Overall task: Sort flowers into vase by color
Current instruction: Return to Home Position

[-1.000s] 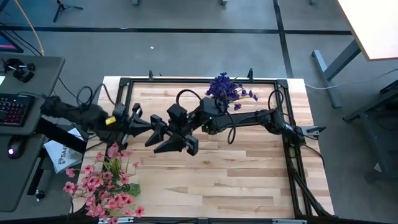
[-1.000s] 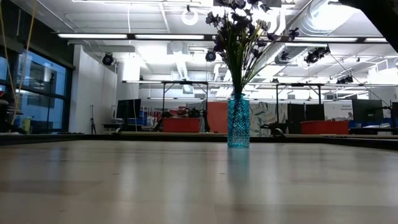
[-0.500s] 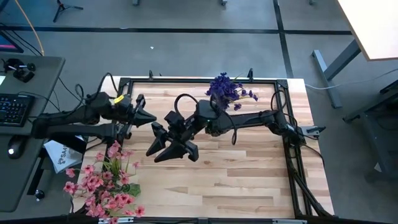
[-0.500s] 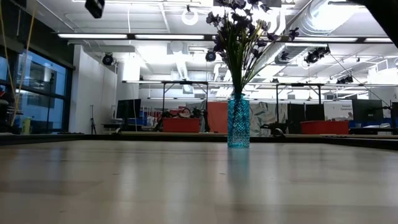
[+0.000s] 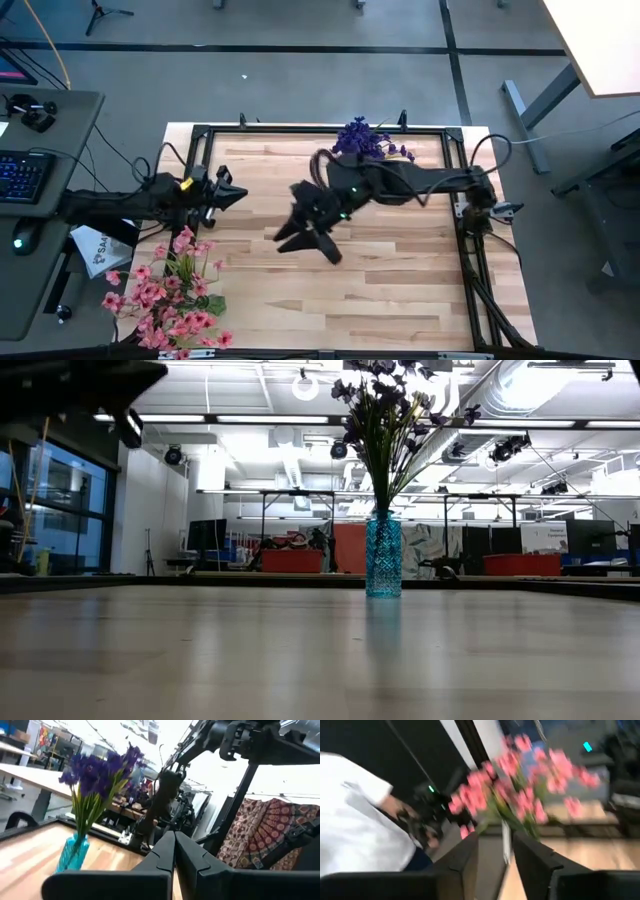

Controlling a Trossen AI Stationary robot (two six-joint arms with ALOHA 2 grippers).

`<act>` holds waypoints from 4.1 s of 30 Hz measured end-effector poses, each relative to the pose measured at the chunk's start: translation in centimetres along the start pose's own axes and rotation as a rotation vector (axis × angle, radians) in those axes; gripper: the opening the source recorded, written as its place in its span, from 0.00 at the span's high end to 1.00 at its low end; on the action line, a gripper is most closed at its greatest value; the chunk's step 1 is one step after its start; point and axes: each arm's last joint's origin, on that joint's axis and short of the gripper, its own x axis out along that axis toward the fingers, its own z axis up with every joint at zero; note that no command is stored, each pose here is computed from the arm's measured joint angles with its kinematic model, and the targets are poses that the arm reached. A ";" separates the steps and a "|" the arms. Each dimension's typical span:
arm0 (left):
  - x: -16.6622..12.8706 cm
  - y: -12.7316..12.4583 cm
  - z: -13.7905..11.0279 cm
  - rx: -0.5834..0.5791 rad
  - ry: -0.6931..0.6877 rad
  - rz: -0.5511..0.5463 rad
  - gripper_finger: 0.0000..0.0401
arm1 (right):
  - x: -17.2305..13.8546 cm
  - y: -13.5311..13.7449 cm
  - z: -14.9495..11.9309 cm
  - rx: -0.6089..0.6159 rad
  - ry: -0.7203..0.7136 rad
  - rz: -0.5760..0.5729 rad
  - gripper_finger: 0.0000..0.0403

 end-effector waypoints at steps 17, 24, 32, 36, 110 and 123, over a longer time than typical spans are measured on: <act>-0.5 1.2 -3.5 -0.184 0.077 -0.029 1.00 | -6.6 6.4 -11.4 0.180 0.324 -0.461 0.99; -0.6 0.8 -3.7 -0.307 0.161 -0.158 1.00 | -12.9 5.9 -20.7 0.376 -0.010 -0.456 1.00; -0.5 1.2 -3.6 -0.103 0.088 -0.056 1.00 | -15.8 0.4 -26.8 0.198 -0.384 -0.425 1.00; -0.5 1.4 -3.5 -0.115 0.054 0.015 1.00 | -16.9 -2.3 -27.7 0.093 -0.408 -0.416 1.00; -2.3 1.9 -4.9 -0.119 0.202 0.085 1.00 | -25.1 -5.4 -35.8 -0.040 -0.412 -0.386 1.00; -2.3 1.9 -4.9 -0.119 0.202 0.085 1.00 | -25.1 -5.4 -35.8 -0.040 -0.411 -0.386 1.00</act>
